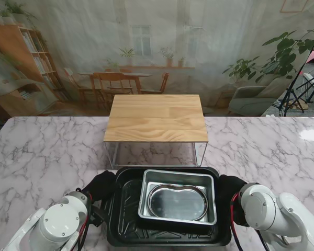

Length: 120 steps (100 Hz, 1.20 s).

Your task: Stack the baking trays onto the shelf

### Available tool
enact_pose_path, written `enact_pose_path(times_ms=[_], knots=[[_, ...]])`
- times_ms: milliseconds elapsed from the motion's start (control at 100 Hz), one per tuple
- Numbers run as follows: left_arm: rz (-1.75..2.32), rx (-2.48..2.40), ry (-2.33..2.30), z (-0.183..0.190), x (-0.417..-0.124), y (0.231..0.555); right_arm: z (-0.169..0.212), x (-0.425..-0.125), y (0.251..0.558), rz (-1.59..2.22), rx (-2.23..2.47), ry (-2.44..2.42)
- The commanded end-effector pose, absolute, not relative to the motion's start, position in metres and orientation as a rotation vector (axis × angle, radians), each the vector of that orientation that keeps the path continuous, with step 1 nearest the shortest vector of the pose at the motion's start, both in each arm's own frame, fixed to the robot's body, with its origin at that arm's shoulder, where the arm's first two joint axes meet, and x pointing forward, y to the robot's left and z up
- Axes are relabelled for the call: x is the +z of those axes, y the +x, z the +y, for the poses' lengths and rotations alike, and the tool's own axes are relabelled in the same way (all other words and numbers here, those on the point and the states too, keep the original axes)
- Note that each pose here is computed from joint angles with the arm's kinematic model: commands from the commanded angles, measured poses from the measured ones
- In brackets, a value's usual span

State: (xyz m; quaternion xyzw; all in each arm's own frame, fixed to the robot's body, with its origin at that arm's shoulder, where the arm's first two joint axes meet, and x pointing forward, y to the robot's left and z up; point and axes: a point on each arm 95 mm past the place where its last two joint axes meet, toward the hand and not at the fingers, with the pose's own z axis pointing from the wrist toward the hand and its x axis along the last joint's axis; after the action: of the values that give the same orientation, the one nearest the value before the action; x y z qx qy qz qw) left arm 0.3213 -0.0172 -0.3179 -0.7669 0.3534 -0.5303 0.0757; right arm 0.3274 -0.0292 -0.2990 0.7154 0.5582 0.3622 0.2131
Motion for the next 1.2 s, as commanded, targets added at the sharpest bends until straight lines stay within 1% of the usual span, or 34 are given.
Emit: enact_pose_path(times_ms=[0, 590, 900, 1190], knots=[[1.178, -1.858, -2.278, -0.069, -0.278, 0.31, 0.016, -0.27, 0.315, 1.66, 1.211, 1.936], [1.292, -2.03, -2.148, -0.084, -0.232, 0.312, 0.008, -0.214, 0.311, 1.718, 1.294, 1.834], [1.297, -2.087, -2.115, -0.089, -0.218, 0.308, 0.008, -0.188, 0.305, 1.765, 1.327, 1.774], [1.311, -2.127, -2.081, -0.093, -0.204, 0.309, 0.008, -0.174, 0.306, 1.783, 1.338, 1.748]])
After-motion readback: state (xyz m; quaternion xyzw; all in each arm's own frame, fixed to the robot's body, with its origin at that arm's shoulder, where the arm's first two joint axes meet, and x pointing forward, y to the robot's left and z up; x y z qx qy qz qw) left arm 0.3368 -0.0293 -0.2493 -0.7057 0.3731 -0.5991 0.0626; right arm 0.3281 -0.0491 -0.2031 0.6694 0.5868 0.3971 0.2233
